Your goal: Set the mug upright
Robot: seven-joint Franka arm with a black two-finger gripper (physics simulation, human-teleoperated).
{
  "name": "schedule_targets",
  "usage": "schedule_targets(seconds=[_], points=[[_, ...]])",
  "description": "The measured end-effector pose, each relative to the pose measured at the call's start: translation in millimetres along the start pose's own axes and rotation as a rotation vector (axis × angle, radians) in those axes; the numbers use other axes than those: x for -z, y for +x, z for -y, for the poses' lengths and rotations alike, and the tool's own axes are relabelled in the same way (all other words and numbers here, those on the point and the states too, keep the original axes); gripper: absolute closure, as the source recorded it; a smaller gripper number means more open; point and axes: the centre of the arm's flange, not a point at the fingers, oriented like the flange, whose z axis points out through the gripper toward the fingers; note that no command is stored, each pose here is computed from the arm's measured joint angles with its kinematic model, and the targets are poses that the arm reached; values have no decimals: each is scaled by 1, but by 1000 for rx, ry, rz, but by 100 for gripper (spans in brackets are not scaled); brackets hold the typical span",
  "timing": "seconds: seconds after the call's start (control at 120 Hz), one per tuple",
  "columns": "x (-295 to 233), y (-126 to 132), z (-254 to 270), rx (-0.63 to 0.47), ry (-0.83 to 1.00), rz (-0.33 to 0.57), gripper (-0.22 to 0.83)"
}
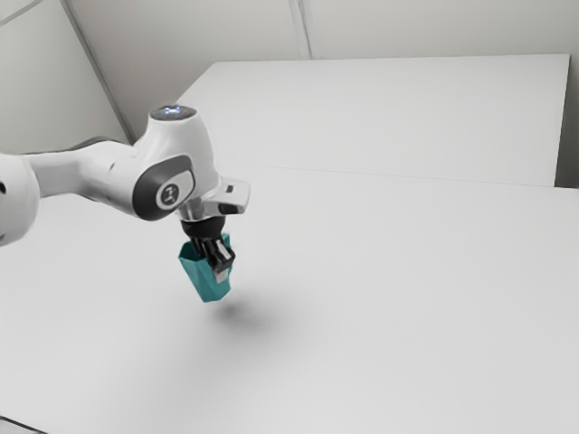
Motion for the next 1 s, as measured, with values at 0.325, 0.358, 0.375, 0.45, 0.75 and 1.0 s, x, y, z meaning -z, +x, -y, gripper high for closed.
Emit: schedule_targets(seconds=[0.325,0.358,0.375,0.45,0.75,1.0], points=[[-29,-9,-5,125,43,-32,78],[-30,-8,-5,135,51,-44,78],[-31,-8,-5,140,55,-51,78],[-30,-5,-4,157,78,-79,78],[-42,1,-4,237,116,-129,79],[-54,3,-4,303,107,-125,78]])
